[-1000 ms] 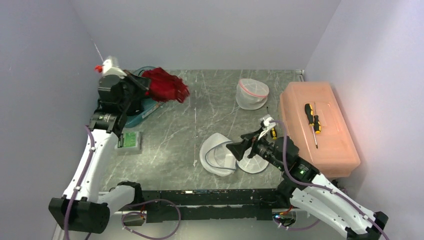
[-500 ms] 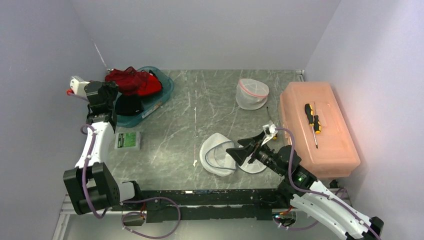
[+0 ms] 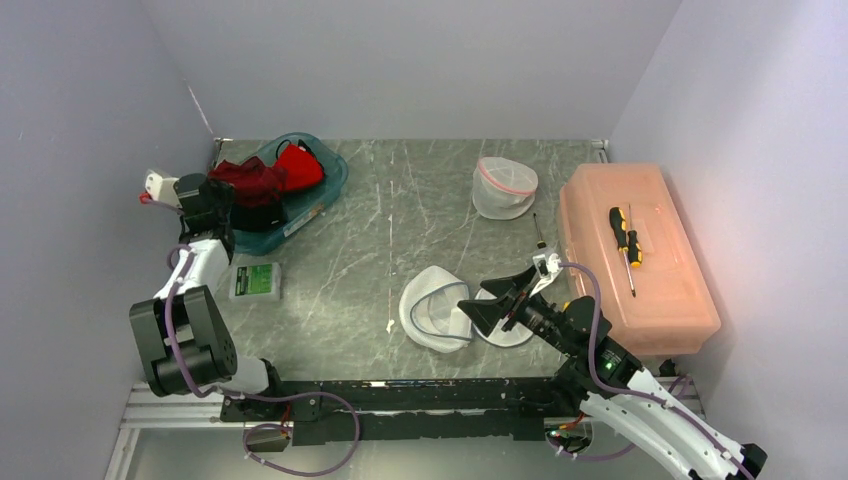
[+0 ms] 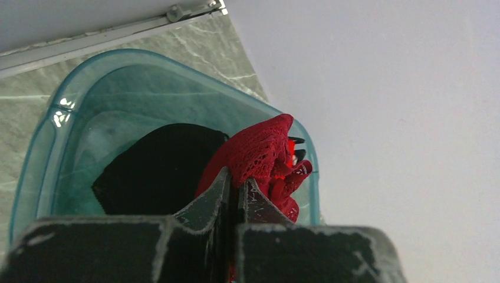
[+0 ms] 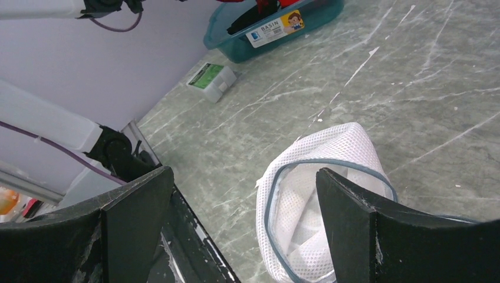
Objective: Unzip the laundry bag and remove the bra
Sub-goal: Place the bra in the bin.
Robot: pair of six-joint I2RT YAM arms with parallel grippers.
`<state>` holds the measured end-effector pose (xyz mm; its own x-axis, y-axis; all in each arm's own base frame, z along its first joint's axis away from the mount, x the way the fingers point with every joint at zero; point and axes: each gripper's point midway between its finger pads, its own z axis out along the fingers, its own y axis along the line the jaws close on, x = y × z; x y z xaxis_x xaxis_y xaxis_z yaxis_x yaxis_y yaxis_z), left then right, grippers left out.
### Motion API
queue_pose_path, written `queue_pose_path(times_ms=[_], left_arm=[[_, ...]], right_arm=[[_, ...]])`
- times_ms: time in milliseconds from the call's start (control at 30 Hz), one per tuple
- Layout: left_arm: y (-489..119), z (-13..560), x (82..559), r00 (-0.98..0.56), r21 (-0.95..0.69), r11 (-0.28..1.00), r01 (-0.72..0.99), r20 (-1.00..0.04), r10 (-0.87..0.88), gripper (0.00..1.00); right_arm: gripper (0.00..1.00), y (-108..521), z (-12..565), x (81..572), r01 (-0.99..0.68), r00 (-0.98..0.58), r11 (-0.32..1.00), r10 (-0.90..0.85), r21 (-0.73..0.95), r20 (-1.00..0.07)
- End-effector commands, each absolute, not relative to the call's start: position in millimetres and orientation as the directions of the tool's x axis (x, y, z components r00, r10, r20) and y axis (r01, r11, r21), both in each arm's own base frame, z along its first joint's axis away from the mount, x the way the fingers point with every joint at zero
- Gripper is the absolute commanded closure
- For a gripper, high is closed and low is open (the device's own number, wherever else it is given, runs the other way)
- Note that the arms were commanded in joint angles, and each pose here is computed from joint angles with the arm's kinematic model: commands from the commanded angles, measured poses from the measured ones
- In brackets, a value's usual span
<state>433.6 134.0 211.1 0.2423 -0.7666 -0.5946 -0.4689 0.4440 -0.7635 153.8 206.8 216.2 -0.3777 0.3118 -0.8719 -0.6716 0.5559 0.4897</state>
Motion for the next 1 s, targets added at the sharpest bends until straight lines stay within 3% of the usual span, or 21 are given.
queue_pose_path(times_ms=[0, 567, 600, 767, 967], left_arm=[[139.2, 203.7, 436.5, 0.238, -0.744, 0.488, -0.457, -0.631, -0.738, 0.97], [145.4, 134.3, 439.2, 0.18, -0.731, 0.45, -0.513, -0.604, -0.776, 0.97], [146.4, 133.0, 439.2, 0.173, -0.724, 0.451, -0.521, -0.608, -0.775, 0.94], [149.2, 130.9, 433.6, 0.149, -0.694, 0.473, -0.543, -0.634, -0.759, 0.58], [152.1, 139.2, 422.4, 0.15, -0.68, 0.474, -0.56, -0.645, -0.749, 0.43]], right_arm=[[0.06, 207.8, 228.8, 150.7, -0.692, -0.361, 0.533, 0.328, 0.487, -0.873], [0.06, 206.4, 221.6, 152.4, -0.674, -0.377, 0.551, 0.317, 0.493, -0.87], [0.06, 206.7, 221.4, 152.4, -0.673, -0.379, 0.551, 0.315, 0.492, -0.87], [0.06, 206.4, 220.6, 154.1, -0.67, -0.375, 0.557, 0.318, 0.491, -0.871], [0.06, 209.0, 223.1, 155.6, -0.677, -0.372, 0.558, 0.304, 0.481, -0.877]])
